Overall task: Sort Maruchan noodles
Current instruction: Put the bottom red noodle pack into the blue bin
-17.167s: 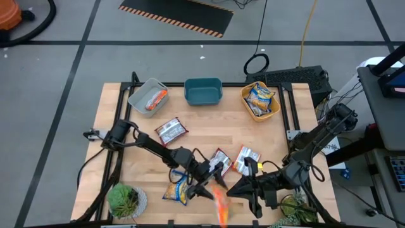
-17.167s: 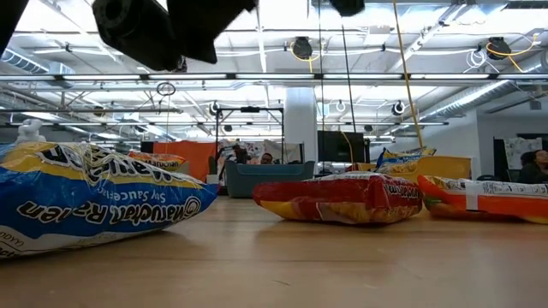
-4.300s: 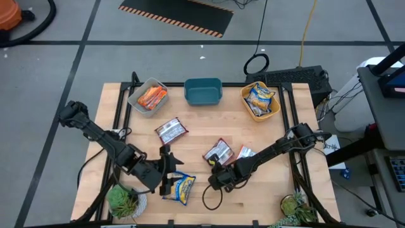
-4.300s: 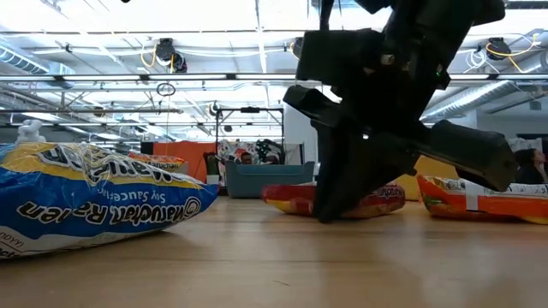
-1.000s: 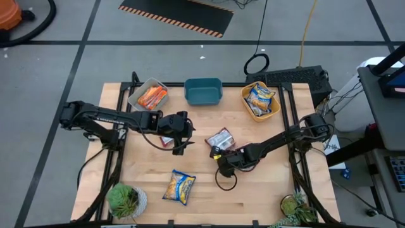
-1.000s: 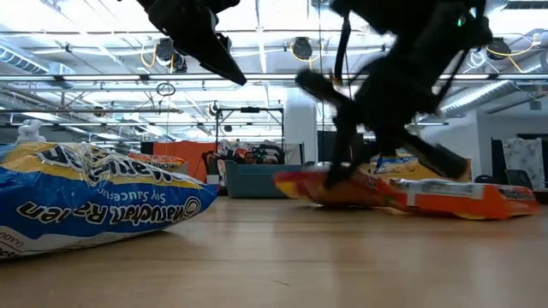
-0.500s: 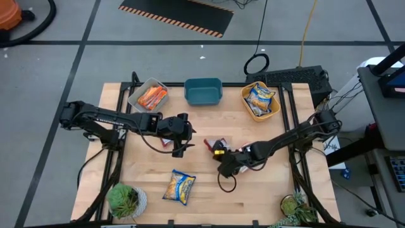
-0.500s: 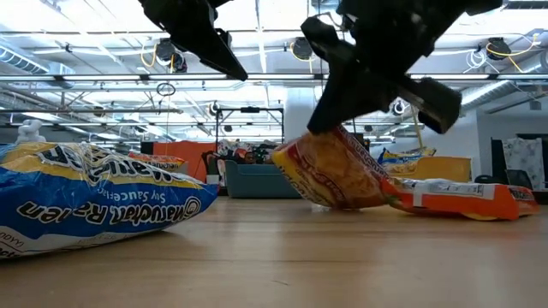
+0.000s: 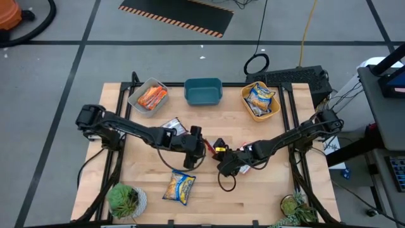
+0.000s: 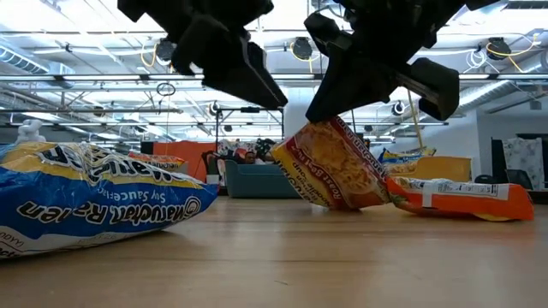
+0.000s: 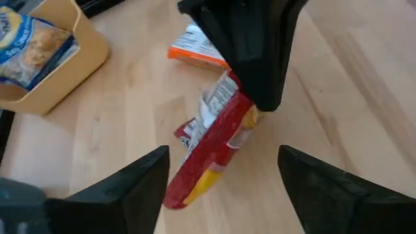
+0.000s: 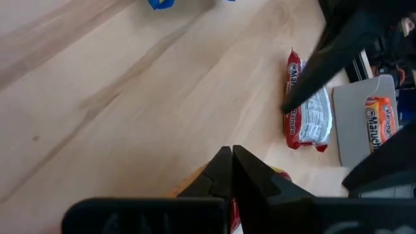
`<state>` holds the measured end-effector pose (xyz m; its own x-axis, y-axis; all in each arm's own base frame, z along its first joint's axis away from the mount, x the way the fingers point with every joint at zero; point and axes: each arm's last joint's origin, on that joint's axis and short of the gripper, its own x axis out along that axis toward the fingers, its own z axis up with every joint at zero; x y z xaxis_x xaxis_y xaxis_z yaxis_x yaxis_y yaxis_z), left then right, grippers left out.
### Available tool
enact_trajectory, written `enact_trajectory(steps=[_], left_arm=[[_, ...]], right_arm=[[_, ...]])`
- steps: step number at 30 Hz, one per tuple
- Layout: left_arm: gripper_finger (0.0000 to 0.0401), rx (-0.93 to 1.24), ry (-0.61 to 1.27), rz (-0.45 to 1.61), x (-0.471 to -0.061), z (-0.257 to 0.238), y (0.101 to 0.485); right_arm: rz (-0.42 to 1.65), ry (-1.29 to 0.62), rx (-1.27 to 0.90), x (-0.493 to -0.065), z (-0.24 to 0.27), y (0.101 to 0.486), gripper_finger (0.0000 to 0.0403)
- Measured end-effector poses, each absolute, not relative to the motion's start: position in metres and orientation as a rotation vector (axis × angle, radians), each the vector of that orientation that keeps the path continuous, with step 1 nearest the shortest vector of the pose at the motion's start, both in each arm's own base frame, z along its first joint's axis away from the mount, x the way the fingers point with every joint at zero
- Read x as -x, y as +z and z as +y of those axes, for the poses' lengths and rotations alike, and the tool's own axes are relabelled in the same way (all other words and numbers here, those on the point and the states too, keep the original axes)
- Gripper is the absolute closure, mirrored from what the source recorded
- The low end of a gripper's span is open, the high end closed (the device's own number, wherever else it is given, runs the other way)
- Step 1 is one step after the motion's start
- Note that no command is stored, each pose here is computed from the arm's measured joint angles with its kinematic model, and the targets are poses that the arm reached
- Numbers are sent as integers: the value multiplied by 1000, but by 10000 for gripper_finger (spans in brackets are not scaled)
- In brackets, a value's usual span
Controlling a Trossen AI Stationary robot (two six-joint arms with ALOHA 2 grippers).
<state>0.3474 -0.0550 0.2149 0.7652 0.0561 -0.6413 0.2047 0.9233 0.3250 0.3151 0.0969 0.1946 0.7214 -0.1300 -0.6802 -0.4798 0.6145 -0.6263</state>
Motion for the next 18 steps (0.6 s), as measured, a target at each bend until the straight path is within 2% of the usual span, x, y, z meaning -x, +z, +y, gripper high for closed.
enact_trajectory(steps=[7, 18], left_arm=[[42, -505, -75, 733, -356, -56, 196], [39, -616, -81, 714, -374, -47, 170]], right_arm=[[763, 224, 908, -315, 97, 194, 403], [763, 223, 912, -316, 94, 195, 403]])
